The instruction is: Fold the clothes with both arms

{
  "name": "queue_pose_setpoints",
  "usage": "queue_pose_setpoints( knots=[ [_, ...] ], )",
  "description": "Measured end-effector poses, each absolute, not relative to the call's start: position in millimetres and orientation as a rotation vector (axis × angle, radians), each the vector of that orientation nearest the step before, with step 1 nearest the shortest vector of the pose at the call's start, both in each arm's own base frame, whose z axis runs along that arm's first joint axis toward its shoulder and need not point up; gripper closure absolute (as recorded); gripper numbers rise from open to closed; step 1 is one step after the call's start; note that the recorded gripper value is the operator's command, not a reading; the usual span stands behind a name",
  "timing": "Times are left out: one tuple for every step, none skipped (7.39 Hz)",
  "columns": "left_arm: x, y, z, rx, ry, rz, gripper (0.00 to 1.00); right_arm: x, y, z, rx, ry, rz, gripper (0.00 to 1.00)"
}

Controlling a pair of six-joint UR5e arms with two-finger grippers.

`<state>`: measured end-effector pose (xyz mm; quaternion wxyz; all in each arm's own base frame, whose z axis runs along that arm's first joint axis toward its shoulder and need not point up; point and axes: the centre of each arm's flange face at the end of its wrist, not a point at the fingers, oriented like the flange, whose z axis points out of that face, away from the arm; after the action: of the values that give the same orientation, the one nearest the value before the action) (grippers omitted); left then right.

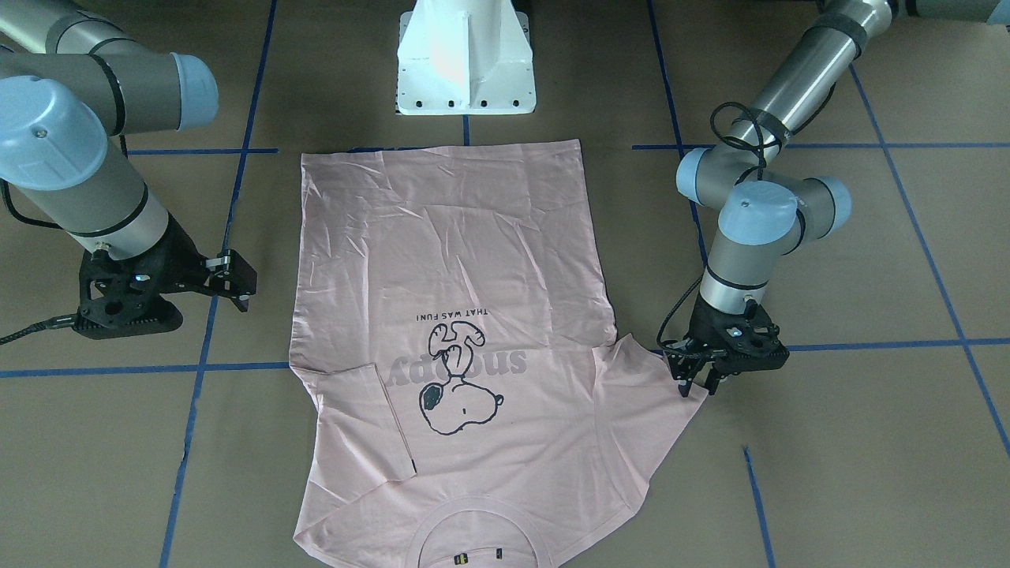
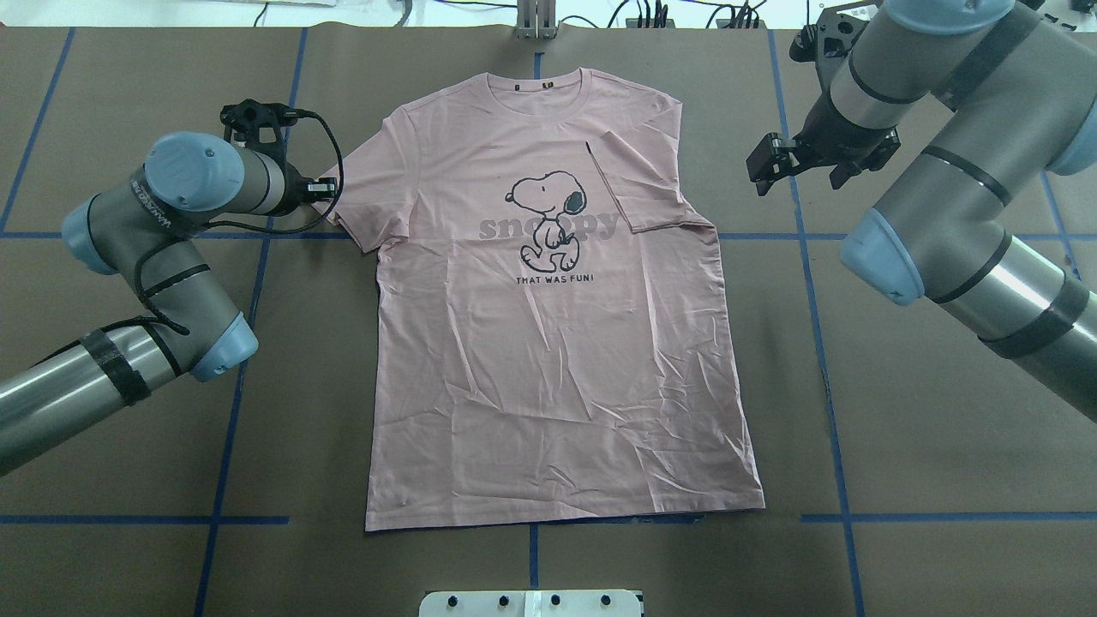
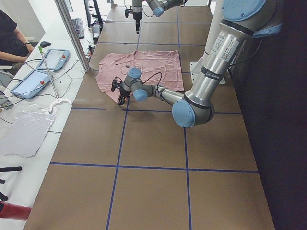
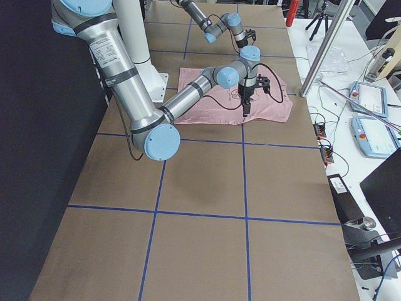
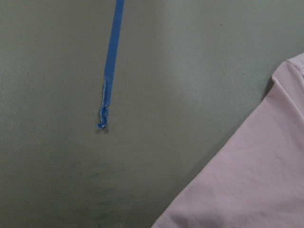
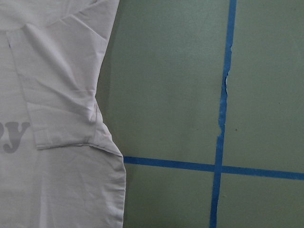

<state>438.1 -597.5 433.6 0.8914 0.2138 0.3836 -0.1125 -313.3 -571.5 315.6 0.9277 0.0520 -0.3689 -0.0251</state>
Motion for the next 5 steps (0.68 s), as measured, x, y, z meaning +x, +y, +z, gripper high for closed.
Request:
queue_pose_setpoints(
  knots=[
    [438,-598,433,0.444,0.797,-0.233,1.00,-314,-572,315,0.107,-0.757,-0.052,0.00],
    [438,-598,431,0.445,0.801,-0.233,1.00,-314,-572,315,0.108,-0.757,-0.052,0.00],
    [437,-597,422,0.453,0.814,-0.232,1.00,-314,-572,314,0.109,-0.758,-0.052,0.00],
    [432,-594,397,0.459,0.847,-0.233,1.00,-314,-572,314,0.113,-0.761,-0.053,0.00],
    [430,-590,364,0.446,0.886,-0.249,1.00,-313,-572,316,0.119,-0.766,-0.054,0.00]
  ],
)
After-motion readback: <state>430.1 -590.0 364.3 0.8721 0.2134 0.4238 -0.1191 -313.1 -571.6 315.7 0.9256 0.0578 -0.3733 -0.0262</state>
